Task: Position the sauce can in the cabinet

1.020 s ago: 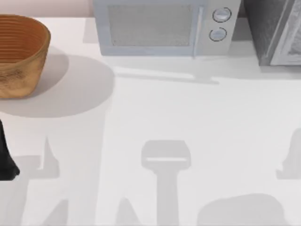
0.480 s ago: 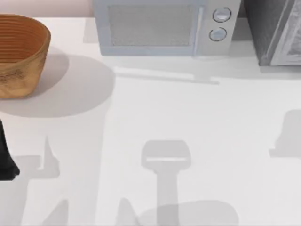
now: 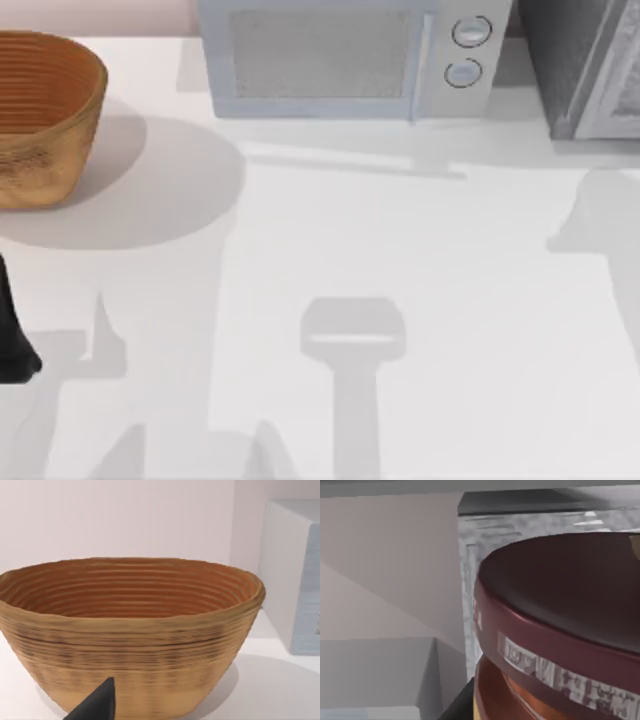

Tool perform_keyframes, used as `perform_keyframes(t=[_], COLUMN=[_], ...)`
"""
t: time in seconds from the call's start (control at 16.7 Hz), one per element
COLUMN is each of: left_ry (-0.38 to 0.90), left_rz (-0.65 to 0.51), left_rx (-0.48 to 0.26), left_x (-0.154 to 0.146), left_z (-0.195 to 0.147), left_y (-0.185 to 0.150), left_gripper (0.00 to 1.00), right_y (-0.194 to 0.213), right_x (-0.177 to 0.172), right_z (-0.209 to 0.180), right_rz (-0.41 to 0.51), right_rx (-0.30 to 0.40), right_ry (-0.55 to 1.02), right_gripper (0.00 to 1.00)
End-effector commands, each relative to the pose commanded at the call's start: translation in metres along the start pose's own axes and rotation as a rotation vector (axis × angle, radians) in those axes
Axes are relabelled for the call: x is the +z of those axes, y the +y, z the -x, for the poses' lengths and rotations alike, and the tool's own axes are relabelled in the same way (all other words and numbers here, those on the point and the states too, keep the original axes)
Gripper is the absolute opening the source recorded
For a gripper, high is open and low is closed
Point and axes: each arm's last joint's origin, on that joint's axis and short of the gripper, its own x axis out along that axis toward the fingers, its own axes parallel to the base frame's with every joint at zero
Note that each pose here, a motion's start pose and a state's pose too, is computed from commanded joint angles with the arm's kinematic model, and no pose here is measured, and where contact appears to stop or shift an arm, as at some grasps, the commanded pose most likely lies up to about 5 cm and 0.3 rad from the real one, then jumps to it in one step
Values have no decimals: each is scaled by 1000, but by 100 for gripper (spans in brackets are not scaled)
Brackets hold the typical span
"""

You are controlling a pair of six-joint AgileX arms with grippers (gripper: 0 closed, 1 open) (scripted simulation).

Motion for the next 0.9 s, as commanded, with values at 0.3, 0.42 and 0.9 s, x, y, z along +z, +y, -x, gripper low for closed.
perform_keyframes(t=[0.3,0.42,0.9], left_ry=[0,0,0], left_rz=[0,0,0], left_rx=[0,0,0], left_x=[0,0,0], left_z=[0,0,0], left_y=[0,0,0], left_gripper=[100,100,100], right_y=[11,16,39], right_x=[59,82,136], right_z=[-33,-46,-102], right_rz=[-51,-56,17], right_rx=[-6,-3,9], right_ry=[4,-2,10], right_gripper=[0,0,0])
